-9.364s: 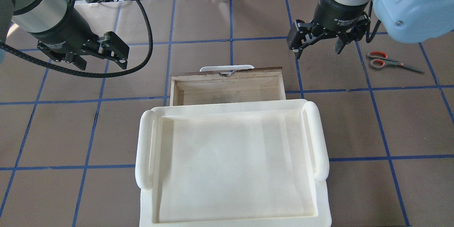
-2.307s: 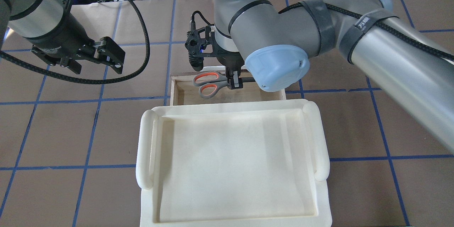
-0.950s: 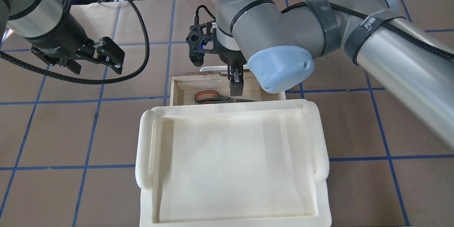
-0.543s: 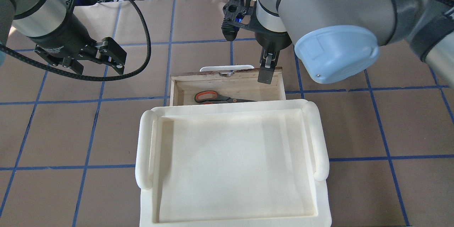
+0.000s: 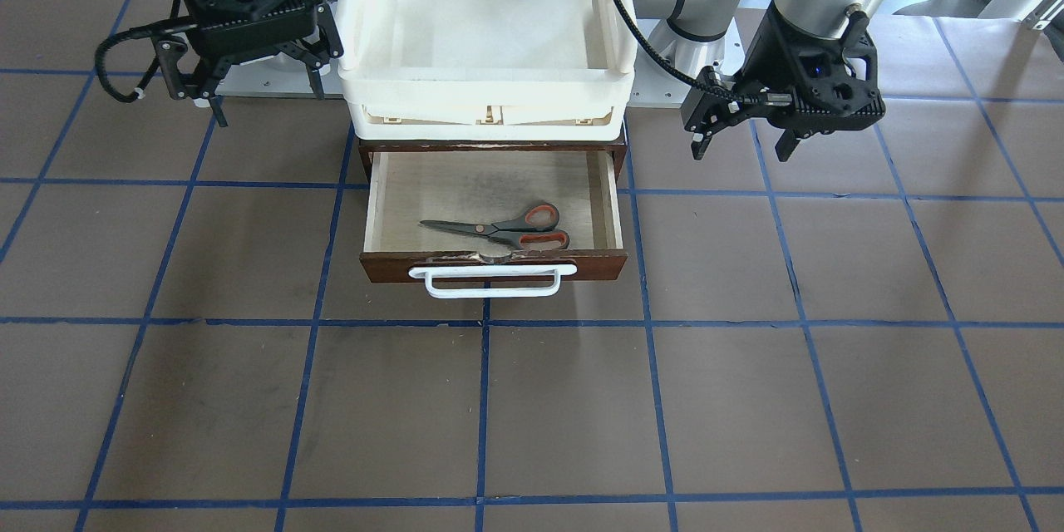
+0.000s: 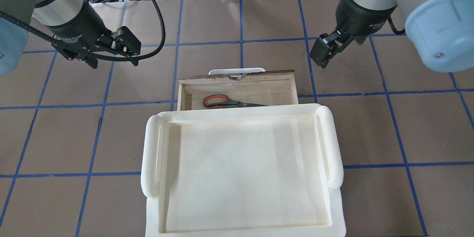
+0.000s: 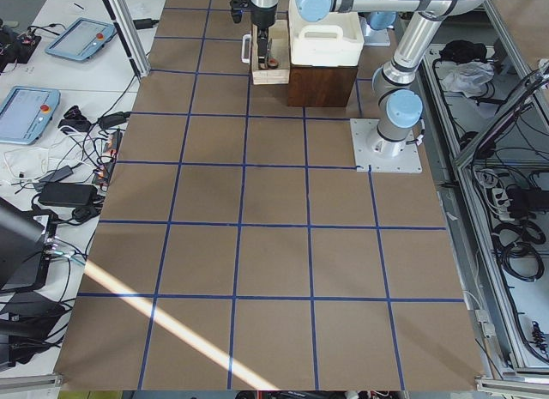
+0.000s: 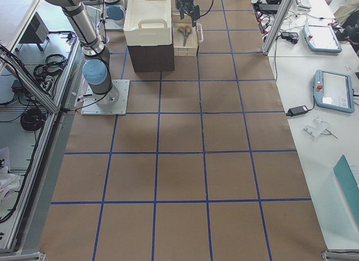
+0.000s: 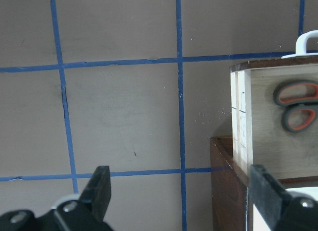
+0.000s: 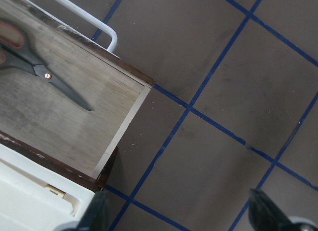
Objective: Put scissors in drawer and close it
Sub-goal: 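Raise the right gripper away while the left arm swings toward the drawer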
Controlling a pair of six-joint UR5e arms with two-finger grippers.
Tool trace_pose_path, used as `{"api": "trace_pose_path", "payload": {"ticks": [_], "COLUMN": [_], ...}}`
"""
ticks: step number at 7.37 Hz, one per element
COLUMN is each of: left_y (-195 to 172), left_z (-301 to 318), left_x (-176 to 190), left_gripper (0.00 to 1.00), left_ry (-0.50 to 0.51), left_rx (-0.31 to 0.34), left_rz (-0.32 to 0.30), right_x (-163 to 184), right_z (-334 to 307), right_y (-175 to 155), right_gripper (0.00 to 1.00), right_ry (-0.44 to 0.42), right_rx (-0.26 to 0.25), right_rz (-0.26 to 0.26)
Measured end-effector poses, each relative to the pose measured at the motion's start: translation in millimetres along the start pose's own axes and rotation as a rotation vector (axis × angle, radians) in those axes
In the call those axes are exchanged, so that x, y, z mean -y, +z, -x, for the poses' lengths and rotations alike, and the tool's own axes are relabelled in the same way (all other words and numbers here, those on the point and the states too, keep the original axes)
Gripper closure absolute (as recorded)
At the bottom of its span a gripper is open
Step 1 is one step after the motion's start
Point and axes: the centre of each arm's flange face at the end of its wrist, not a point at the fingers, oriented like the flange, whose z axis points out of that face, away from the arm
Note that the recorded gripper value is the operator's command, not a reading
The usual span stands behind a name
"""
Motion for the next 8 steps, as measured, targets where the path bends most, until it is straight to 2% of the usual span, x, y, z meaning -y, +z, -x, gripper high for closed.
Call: {"api": "trace_pose_path", "payload": {"ticks": [2, 3, 6, 8], "left_y": [13.7, 25.7, 70.2, 108.0], "left_z": [-27.3, -42.3, -91.2, -125.5], "left_x": [16.7, 24.8, 47.3, 58.7], "left_gripper": [0.0, 0.0, 0.0, 0.0], "left_ry": [0.004, -0.005, -0.029, -0.034], "left_rx": [0.004, 0.001, -0.013, -0.022], "left_rz": [-0.027, -0.038, -0.066, -0.071], "right_x": [-9.7, -11.3, 5.5, 21.9], "right_z": [-12.3, -12.9, -21.1, -24.6], "right_y": [-8.0, -10.3, -5.6, 3.8], "right_gripper": [0.0, 0.0, 0.0, 0.0], "right_ry": [0.224, 0.305, 0.381, 0.383], "right_rx": [-0.007, -0.009, -0.028, -0.003], "right_rz": [0.0, -0.005, -0.051, -0.051]}}
